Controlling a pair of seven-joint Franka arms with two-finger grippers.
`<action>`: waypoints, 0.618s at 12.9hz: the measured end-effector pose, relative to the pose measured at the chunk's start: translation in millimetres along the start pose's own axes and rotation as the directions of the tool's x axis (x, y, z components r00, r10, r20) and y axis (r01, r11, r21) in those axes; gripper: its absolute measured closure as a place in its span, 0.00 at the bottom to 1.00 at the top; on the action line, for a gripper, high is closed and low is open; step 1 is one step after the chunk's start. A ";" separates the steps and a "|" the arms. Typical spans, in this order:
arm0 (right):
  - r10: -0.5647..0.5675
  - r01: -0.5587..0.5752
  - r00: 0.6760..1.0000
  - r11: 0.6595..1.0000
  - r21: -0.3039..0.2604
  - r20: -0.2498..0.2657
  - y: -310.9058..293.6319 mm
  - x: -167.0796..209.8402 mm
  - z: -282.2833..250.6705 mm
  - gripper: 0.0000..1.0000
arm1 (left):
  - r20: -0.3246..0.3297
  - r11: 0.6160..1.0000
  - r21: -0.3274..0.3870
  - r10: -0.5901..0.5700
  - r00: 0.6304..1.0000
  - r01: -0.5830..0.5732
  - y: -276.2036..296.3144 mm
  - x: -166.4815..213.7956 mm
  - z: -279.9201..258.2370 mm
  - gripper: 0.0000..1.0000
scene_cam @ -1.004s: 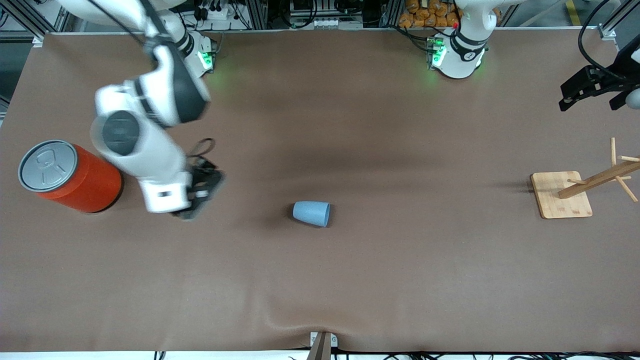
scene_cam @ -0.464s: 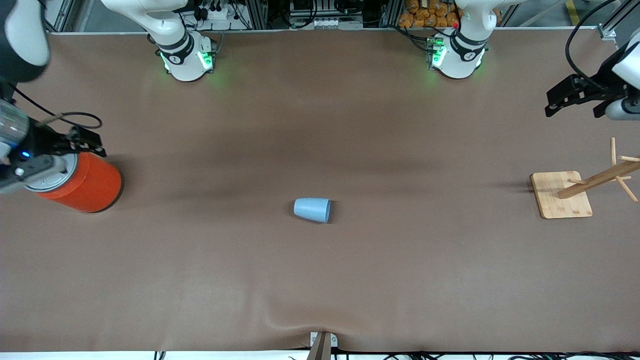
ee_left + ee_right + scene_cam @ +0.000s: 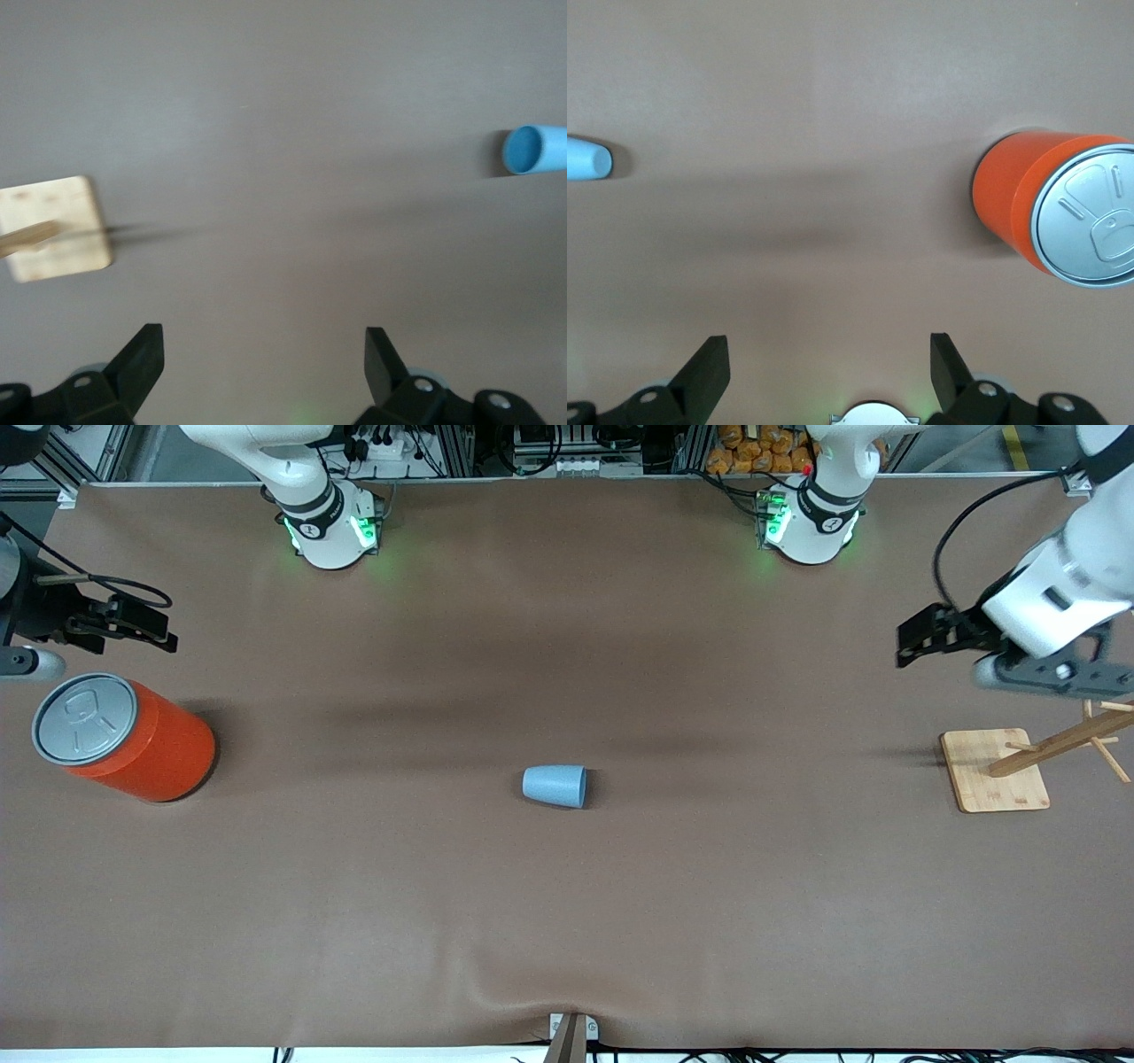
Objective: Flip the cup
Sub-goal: 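Reach the left gripper down to the lying blue cup's base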
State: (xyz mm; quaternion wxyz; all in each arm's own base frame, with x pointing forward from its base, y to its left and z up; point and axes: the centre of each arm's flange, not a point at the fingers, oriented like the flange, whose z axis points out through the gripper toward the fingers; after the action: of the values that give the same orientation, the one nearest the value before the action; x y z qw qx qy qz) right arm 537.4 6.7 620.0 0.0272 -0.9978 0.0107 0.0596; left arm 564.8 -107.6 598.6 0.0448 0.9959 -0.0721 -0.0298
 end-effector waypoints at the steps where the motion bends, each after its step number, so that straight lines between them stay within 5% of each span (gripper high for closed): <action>1: 0.004 -0.004 1.000 1.000 -0.005 -0.009 0.9 0.2 -2.2 0.00 | 0.019 0.998 -0.062 0.010 1.000 -0.008 8.9 11.8 20.2 0.00; 8: -0.032 0.030 0.998 0.999 -0.037 -0.048 26.8 -1.1 -19.0 0.00 | 0.061 0.927 -0.373 -0.019 0.998 0.041 84.9 99.2 203.8 0.00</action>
State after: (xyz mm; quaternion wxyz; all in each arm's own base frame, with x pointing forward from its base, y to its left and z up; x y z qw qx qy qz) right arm 537.9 -21.1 637.5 0.0097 -0.9993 -0.0053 0.0353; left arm 637.4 -223.2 398.7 0.2315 0.9689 -0.0512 -0.0717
